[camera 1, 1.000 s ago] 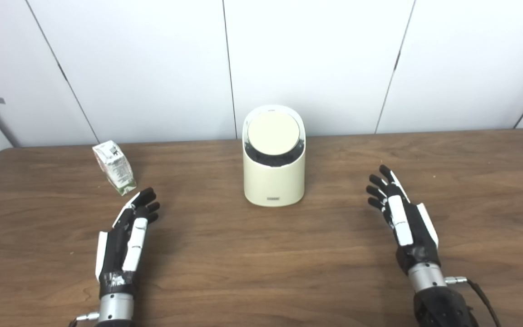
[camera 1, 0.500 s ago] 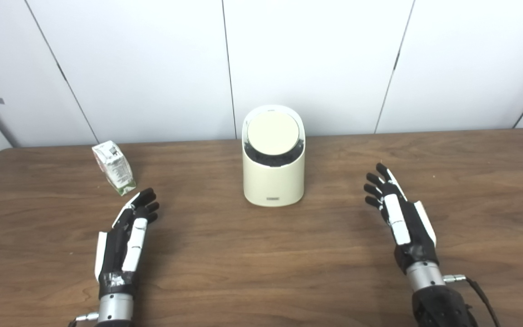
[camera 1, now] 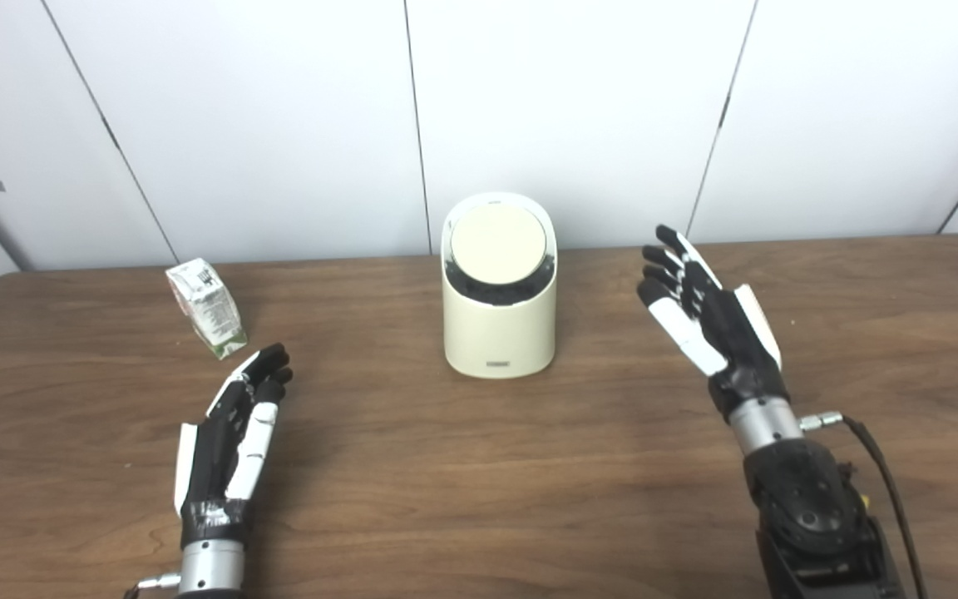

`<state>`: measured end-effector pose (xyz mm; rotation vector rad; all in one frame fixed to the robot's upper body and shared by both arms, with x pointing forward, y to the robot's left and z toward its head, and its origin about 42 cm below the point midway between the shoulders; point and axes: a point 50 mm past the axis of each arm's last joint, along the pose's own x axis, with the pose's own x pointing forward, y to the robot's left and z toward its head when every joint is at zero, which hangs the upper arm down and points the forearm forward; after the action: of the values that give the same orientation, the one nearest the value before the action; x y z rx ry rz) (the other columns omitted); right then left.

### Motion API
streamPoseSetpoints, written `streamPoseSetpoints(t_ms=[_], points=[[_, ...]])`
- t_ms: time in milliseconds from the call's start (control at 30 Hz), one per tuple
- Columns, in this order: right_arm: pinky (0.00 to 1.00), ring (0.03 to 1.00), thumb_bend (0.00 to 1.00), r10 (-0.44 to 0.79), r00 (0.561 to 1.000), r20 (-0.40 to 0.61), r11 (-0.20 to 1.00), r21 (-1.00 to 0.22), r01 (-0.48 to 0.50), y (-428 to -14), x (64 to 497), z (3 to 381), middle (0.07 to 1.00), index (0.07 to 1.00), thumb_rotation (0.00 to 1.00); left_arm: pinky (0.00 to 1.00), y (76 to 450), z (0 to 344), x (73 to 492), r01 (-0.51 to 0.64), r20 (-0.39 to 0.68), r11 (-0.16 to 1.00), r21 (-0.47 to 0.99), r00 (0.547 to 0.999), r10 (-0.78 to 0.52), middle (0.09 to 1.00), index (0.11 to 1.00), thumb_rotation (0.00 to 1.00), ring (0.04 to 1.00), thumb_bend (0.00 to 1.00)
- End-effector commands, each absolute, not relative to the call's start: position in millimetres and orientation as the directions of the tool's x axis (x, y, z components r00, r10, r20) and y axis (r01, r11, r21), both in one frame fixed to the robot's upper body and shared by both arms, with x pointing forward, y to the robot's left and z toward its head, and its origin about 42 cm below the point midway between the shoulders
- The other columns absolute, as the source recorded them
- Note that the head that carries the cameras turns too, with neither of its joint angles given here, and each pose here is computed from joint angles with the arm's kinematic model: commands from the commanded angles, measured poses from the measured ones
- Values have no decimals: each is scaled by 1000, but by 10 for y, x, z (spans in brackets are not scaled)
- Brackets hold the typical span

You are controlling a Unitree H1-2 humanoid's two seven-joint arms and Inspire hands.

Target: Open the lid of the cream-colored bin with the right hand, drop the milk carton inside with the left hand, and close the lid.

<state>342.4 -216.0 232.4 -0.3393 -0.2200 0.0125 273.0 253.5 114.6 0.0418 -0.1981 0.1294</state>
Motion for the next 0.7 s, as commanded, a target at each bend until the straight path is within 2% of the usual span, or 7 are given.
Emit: streamPoseSetpoints(t_ms=[0,33,200,300,400,667], points=[[799,895,754,71,950,304,931,-362,46,-2087,3485,2634,948,912,802,848,2456,935,2555,-132,136,991,17,982,129,842,857,719,826,485],[795,901,757,75,945,318,923,-381,55,-2052,3519,2696,962,911,791,845,2446,936,2549,-131,136,991,18,982,128,843,859,718,825,476],[808,870,779,88,928,363,886,-453,93,-1857,3703,2923,899,914,733,843,2405,929,2524,-129,138,992,13,982,126,845,858,716,831,454],[814,881,771,96,923,373,873,-477,102,-1755,3823,3002,891,919,656,834,2386,923,2517,-133,135,991,8,982,130,844,856,706,830,439],[779,879,787,93,920,380,844,-521,130,-1662,3964,3030,883,923,594,822,2365,924,2511,-137,135,991,-4,981,136,840,851,685,825,415],[735,889,811,127,915,383,809,-573,128,-1442,4302,3074,923,948,439,832,2332,902,2507,-144,132,990,-12,981,144,834,845,684,824,427]])
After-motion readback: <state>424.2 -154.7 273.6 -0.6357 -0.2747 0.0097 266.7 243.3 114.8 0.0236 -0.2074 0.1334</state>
